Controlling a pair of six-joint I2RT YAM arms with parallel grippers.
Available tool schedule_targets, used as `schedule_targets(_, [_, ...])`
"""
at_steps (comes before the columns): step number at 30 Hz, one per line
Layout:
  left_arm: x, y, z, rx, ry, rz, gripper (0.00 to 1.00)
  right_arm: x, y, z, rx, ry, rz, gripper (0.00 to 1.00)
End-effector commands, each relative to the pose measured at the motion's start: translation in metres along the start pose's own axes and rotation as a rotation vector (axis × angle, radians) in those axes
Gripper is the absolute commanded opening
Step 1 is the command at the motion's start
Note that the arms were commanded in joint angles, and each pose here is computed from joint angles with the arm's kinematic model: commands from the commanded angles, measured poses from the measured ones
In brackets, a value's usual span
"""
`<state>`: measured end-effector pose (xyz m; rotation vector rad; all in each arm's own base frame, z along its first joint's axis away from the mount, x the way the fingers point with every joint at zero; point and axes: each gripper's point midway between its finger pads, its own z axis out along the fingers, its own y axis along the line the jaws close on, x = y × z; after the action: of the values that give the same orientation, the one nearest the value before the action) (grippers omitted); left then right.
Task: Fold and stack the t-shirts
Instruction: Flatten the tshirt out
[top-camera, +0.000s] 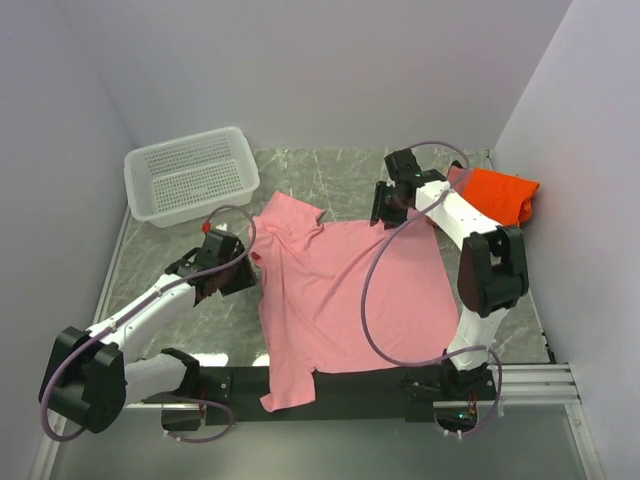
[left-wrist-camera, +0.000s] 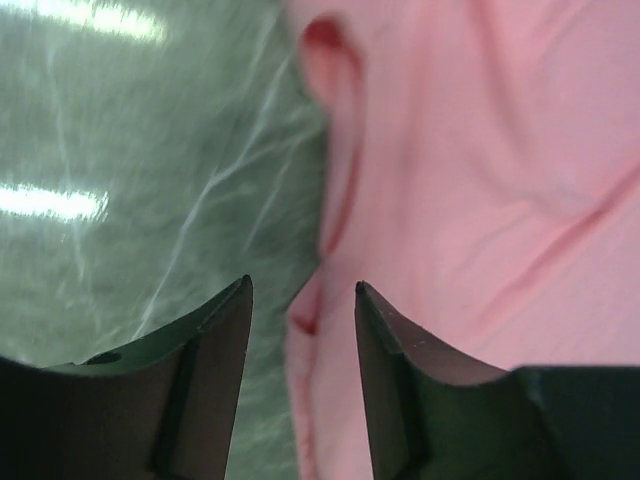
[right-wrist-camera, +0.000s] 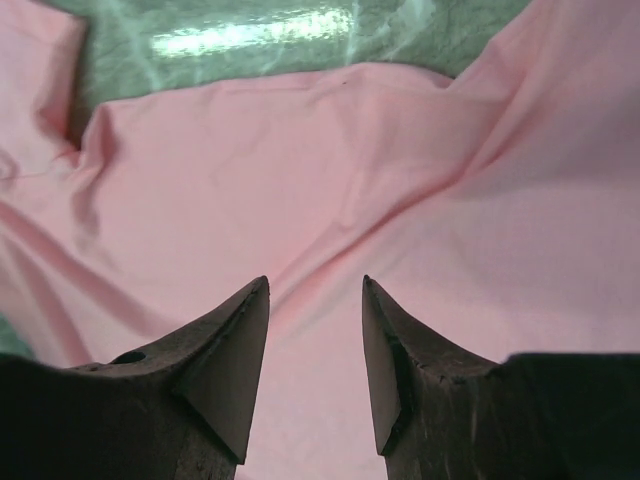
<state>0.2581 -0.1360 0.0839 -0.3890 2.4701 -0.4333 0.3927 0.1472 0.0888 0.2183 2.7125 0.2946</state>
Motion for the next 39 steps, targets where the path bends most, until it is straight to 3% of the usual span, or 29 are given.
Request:
schedule_targets(1, [0.006, 0.000, -0.004, 0.027, -0.002, -0.069, 0.50, -0.007, 0.012, -0.035, -0.057, -0.070, 0.006, 0.49])
schedule_targets(11, [0.038, 0.018, 0.016, -0.005, 0.085, -0.056, 0.41, 0.000, 0.017, -0.061, -0.078, -0.103, 0.000, 0.49])
schedule_targets(39, [0.086, 0.030, 0.018, -0.072, 0.219, -0.009, 0.33, 0.019, 0.006, -0.056, -0.060, -0.088, 0.013, 0.49])
